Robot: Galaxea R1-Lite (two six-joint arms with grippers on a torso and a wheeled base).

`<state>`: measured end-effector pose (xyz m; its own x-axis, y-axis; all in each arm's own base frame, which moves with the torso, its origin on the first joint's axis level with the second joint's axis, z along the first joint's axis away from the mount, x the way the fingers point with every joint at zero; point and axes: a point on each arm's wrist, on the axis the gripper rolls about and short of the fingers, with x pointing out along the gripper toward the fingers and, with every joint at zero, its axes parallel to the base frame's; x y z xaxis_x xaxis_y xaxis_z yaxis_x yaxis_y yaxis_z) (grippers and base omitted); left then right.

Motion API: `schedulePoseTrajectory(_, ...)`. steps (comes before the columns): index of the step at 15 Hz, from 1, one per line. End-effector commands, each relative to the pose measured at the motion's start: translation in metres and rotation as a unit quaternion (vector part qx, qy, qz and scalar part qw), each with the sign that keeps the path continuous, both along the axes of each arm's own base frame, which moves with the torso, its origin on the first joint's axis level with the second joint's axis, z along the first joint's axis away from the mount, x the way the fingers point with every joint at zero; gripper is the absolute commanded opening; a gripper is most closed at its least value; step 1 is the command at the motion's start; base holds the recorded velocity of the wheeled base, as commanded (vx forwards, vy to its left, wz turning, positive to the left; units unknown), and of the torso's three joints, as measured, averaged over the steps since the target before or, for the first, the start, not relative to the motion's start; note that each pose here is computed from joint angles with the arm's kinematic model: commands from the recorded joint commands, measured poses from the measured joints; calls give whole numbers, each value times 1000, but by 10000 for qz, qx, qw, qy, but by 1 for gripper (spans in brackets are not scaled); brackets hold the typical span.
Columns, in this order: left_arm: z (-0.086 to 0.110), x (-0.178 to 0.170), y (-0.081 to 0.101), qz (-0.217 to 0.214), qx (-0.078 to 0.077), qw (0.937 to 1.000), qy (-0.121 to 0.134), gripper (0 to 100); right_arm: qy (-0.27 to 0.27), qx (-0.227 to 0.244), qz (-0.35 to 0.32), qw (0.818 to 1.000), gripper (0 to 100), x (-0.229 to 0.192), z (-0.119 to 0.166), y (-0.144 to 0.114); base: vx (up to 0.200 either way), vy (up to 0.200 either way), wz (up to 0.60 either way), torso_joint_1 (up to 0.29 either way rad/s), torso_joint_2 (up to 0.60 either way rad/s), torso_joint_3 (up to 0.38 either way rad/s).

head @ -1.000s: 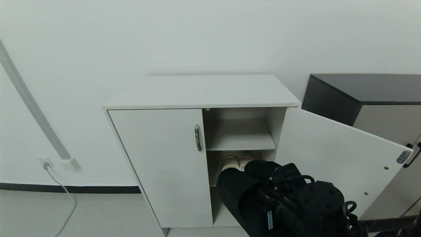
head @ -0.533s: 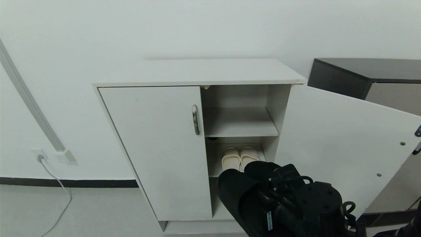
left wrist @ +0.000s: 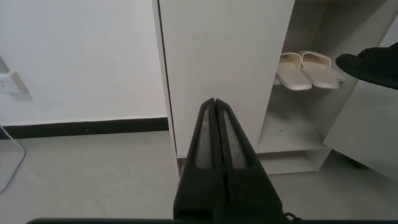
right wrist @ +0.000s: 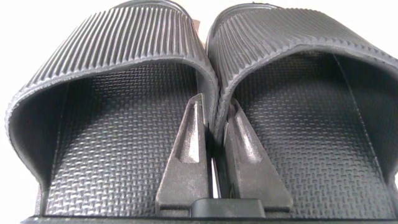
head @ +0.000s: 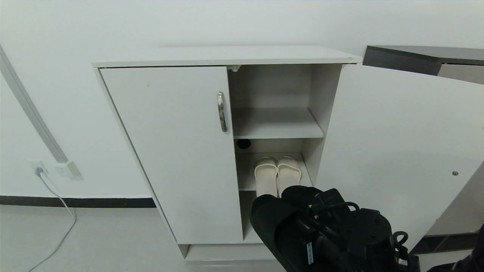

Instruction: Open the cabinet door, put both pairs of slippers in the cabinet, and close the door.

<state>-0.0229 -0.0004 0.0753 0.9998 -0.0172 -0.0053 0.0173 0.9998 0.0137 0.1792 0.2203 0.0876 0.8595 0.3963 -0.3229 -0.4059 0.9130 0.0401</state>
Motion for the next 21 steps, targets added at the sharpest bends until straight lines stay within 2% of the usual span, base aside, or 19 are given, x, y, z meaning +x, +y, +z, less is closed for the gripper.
schedulePoseTrajectory(1,0,0,0,2,0,10000,4,0,-9,9,-1,10000,0,0,0,0,0,0,0,2,139,129)
schedulePoseTrajectory(6,0,0,0,2,0,10000,4,0,1,-13,-15,10000,0,2,-3,2,0,0,0,2,18,28)
schedulePoseTrajectory(11,0,0,0,2,0,10000,-4,0,-244,89,-9,9997,0,6,-4,9,0,0,0,0,0,0)
schedulePoseTrajectory(13,0,0,0,2,0,10000,4,0,-469,-143,-482,9976,0,22,9,26,0,0,0,0,0,0)
schedulePoseTrajectory(15,0,0,0,2,0,10000,4,0,-66,-40,-910,9958,0,34,23,46,0,0,0,0,0,0)
schedulePoseTrajectory(17,0,0,0,2,0,10000,4,0,-54,16,-1641,9864,0,45,42,61,0,0,0,0,0,0)
schedulePoseTrajectory(21,0,0,0,2,0,10000,4,0,-233,-69,-1817,9831,0,59,64,71,0,0,0,0,0,0)
